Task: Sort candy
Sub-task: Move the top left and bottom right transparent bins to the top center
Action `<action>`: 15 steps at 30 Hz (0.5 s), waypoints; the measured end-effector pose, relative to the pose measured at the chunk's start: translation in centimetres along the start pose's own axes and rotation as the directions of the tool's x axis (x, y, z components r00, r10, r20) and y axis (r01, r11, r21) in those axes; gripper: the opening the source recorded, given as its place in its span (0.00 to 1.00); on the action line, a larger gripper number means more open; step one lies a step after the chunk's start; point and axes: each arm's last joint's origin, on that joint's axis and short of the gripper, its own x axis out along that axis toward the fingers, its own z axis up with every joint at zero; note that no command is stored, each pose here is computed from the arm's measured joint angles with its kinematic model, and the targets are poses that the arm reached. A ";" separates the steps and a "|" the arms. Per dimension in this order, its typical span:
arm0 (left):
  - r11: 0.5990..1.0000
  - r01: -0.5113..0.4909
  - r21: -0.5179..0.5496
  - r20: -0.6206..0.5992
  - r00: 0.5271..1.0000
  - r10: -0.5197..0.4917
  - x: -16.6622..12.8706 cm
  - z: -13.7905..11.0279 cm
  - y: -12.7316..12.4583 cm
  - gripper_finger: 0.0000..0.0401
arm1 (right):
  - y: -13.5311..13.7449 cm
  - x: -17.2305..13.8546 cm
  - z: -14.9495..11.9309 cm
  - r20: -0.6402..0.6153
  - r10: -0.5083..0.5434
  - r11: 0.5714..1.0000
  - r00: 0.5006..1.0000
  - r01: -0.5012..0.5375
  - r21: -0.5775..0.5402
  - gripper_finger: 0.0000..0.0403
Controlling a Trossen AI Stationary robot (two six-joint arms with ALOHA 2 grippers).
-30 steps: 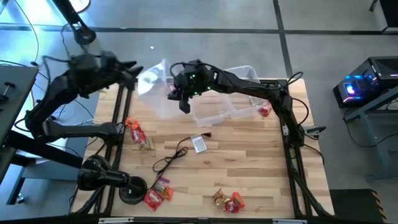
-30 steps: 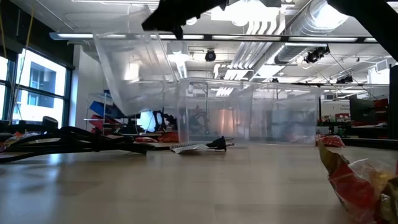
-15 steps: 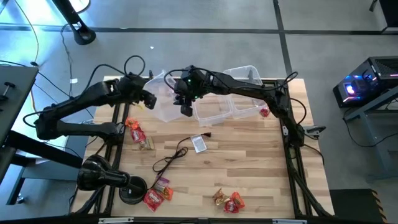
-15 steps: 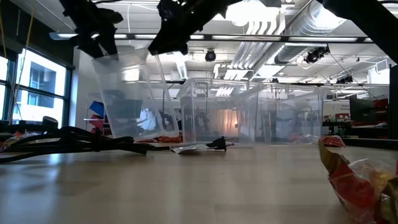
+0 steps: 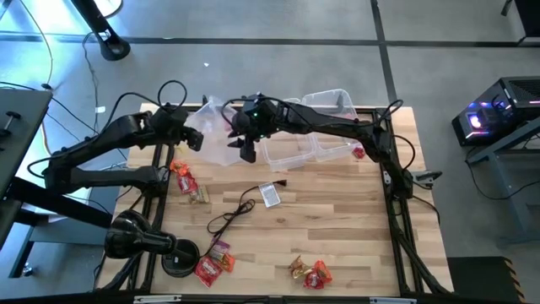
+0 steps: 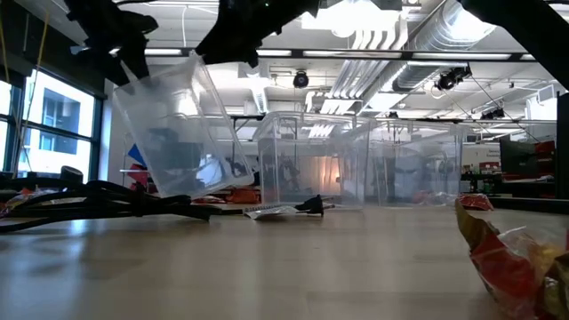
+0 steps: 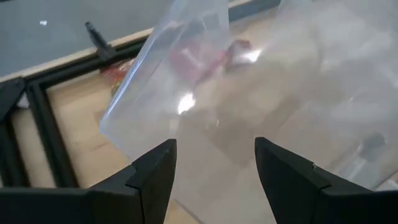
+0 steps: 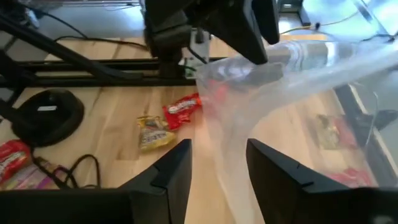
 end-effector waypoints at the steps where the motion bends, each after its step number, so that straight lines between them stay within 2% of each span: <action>1: 1.000 -0.005 -0.005 -0.011 1.000 0.005 -0.2 -0.2 0.2 0.53 | 0.1 0.0 0.1 0.009 0.005 1.000 1.000 -0.005 -0.007 0.36; 9: 0.991 -0.126 -0.039 -0.184 0.976 0.117 -1.1 -2.5 1.9 0.53 | 0.2 -0.5 0.9 0.065 0.003 0.999 0.998 0.000 -0.037 0.36; 12: 0.991 -0.120 -0.050 -0.168 0.980 0.111 -1.0 -2.3 1.8 0.53 | 0.2 -0.7 1.0 0.069 0.003 0.999 0.998 -0.001 -0.036 0.36; 15: 0.996 -0.053 -0.074 -0.164 0.986 0.040 -1.2 -2.0 1.5 0.53 | 0.2 -0.7 0.8 0.049 0.005 1.000 0.999 -0.004 -0.031 0.36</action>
